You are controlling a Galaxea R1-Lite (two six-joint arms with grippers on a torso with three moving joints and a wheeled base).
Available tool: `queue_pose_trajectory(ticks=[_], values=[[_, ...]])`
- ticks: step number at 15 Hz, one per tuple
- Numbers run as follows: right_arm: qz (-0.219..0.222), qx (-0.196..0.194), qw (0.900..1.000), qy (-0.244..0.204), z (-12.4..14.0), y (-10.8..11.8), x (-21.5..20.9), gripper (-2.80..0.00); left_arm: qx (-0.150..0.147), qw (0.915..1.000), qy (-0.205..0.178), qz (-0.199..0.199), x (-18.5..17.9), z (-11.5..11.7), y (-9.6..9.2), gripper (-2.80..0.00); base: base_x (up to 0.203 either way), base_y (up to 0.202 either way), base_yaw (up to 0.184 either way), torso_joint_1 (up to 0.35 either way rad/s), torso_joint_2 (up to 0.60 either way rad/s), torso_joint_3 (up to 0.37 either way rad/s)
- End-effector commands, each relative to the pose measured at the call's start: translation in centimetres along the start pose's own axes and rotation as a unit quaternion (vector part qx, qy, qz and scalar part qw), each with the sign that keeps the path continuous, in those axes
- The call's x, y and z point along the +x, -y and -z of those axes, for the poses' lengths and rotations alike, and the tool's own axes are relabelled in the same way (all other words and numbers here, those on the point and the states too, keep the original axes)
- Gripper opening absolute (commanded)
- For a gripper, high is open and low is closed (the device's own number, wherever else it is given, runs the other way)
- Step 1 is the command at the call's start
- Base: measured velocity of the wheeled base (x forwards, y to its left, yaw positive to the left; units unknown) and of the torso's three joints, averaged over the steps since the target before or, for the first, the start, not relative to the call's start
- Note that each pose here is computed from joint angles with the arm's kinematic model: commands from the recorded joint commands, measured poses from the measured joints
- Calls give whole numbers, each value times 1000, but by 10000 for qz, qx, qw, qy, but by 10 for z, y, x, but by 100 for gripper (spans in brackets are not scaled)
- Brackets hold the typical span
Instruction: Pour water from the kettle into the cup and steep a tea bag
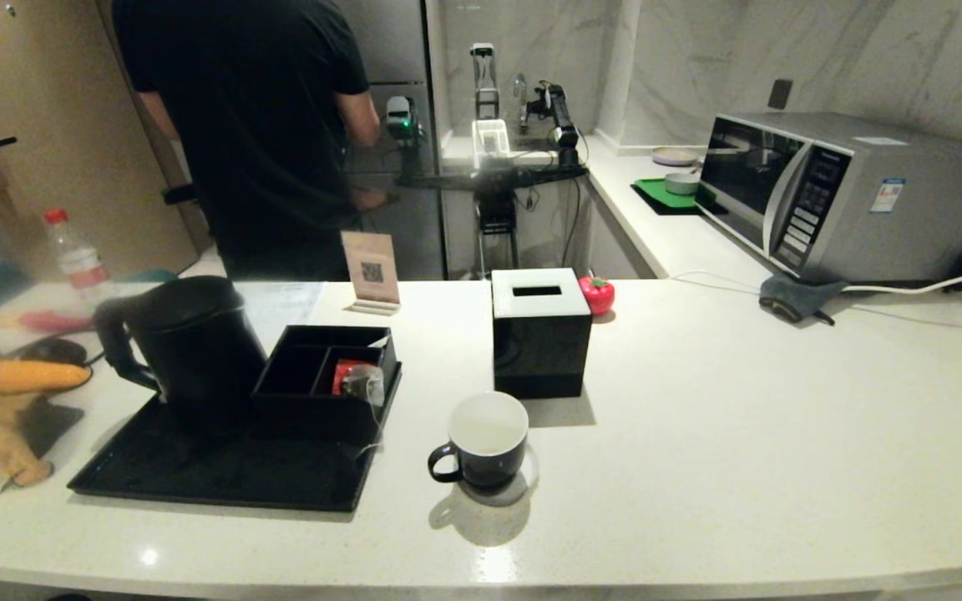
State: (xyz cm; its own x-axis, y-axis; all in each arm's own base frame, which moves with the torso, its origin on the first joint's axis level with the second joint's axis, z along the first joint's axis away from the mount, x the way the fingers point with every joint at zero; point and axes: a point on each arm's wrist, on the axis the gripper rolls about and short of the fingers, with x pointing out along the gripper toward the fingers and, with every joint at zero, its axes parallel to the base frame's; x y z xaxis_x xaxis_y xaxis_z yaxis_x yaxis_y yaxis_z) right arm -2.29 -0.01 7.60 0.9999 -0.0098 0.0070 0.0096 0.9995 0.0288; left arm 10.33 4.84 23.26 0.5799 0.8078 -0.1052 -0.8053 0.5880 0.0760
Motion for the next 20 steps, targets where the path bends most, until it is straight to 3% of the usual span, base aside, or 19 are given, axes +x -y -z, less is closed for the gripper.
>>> queue_pose_trajectory(ticks=[1, 4, 7, 10, 12, 13, 16, 20], values=[[-3, 2, 10000, -5, 0, 0, 0, -280, 204, 9974, -510, -463, 55, 11, 5, -280, 0, 0, 0, 0, 0, 0], [3, 2, 10000, -4, 0, 0, 0, -280, 126, 9980, -555, 274, 90, 30, 2, -280, 0, 0, 0, 0, 0, 0], [-3, 2, 10000, -5, 0, 0, 0, -280, 66, 9926, -576, 1067, 119, 61, -3, -280, 0, 0, 0, 0, 0, 0], [-3, 2, 10000, -5, 0, 0, 0, -280, -46, 9730, -502, 2254, 149, 90, -12, -280, 0, 0, 0, 0, 0, 0], [-3, 2, 10000, -5, 0, 0, 0, -280, -86, 9576, -444, 2845, 166, 108, -16, -280, 0, 0, 0, 0, 0, 0], [-3, 2, 10000, -5, 0, 0, 0, -280, -96, 9514, -374, 3055, 174, 117, -17, 0, 0, 0, 0, 0, 0, 0], [-3, 2, 10000, -5, 0, 0, 0, -280, -37, 9321, -233, 3614, 191, 143, -19, 0, 0, 0, 0, 0, 0, 0], [-3, 2, 10000, -5, 0, 0, 0, -280, 94, 9086, -125, 4174, 208, 160, 0, 0, 0, 0, 0, 0, 0, 0]])
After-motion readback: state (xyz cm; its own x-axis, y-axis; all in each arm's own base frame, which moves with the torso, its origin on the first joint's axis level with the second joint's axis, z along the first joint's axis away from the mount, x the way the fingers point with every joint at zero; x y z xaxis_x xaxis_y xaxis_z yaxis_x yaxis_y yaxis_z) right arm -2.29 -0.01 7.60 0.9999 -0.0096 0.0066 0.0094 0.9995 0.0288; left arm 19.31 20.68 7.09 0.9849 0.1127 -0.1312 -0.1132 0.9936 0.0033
